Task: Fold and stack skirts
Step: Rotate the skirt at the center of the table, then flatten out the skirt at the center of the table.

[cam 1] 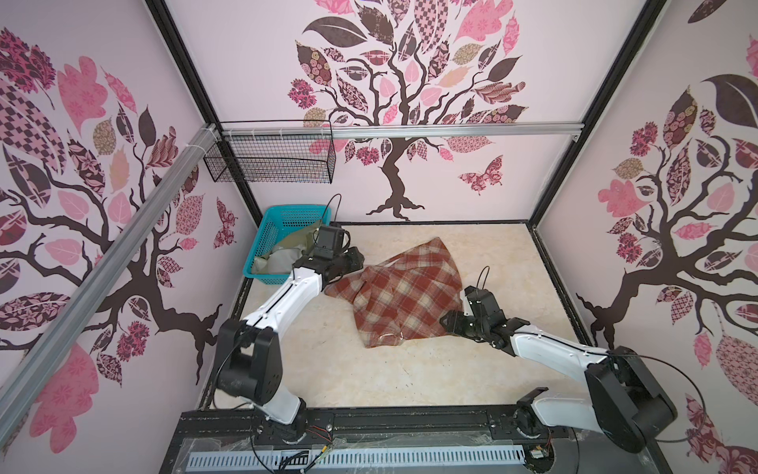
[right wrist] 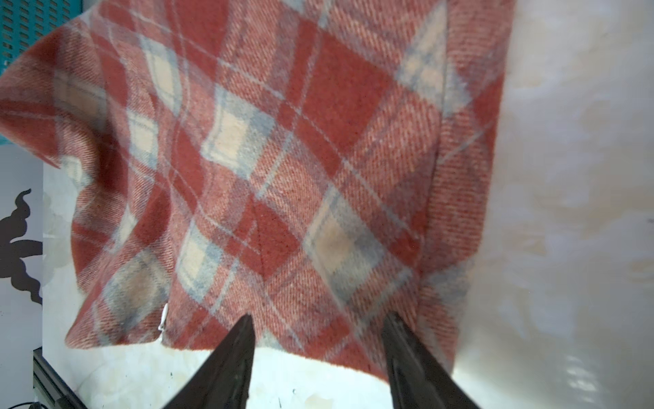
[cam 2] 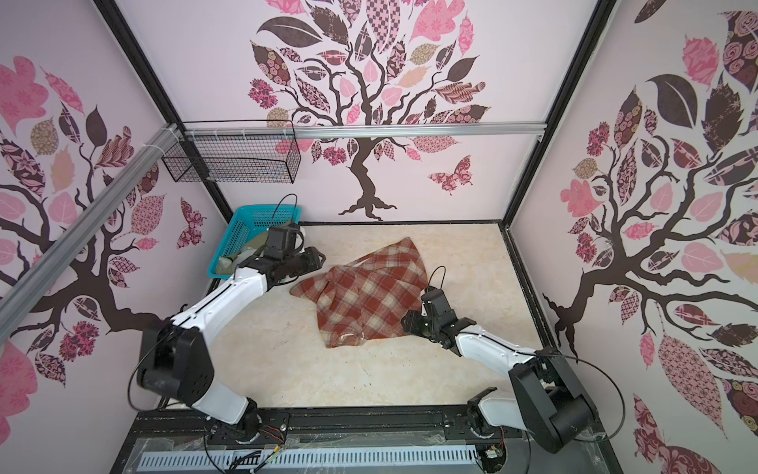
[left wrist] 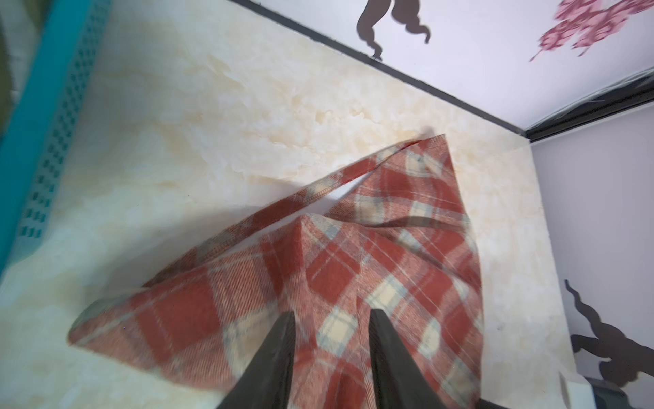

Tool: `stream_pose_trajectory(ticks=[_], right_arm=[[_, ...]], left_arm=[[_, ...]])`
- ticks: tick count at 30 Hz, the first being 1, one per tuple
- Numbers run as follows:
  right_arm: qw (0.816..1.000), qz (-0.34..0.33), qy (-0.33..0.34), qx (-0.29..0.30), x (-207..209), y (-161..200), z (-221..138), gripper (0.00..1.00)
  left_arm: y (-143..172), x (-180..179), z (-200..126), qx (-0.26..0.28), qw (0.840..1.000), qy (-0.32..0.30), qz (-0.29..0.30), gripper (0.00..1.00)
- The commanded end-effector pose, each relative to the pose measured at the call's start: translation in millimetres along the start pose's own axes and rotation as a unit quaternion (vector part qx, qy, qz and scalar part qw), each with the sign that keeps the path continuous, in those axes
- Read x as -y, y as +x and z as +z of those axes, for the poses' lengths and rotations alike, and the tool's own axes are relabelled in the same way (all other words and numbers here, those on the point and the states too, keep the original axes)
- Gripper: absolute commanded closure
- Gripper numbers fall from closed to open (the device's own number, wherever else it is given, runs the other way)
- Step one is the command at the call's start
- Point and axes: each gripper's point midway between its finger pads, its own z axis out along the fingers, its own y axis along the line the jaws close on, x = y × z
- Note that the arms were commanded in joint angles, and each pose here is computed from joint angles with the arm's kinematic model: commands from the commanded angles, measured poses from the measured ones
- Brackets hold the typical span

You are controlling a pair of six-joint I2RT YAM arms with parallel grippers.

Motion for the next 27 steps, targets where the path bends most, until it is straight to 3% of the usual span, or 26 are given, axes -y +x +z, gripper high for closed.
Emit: stream_pose_trajectory(ticks=[1, 7, 13, 16, 27], right_arm=[[1.000, -0.006, 0.004, 0.008, -4, -6, -18, 0.37], [0.999, 0.036, 0.003, 0.021, 20, -9, -25, 0.40], [0.999, 0.028, 0.018, 0.013, 26, -9, -16, 0.39], [0.999, 0.032, 0.010, 0.007, 25, -6, -11, 0.38], [0.999, 0.027, 0.017, 0.008, 31, -3, -9, 0.38]], left_arm=[[71, -24, -28, -0.096, 0.994, -0.040, -0.009, 0.60], [161, -45, -75, -0.185, 0.980, -0.062, -0.046, 0.58], [214, -42, -72, -0.237, 0.969, -0.042, -0.062, 0.54], [227, -34, -58, -0.253, 0.965, -0.024, -0.065, 0.48], [229, -30, -10, -0.246, 0.965, -0.011, -0.094, 0.47]])
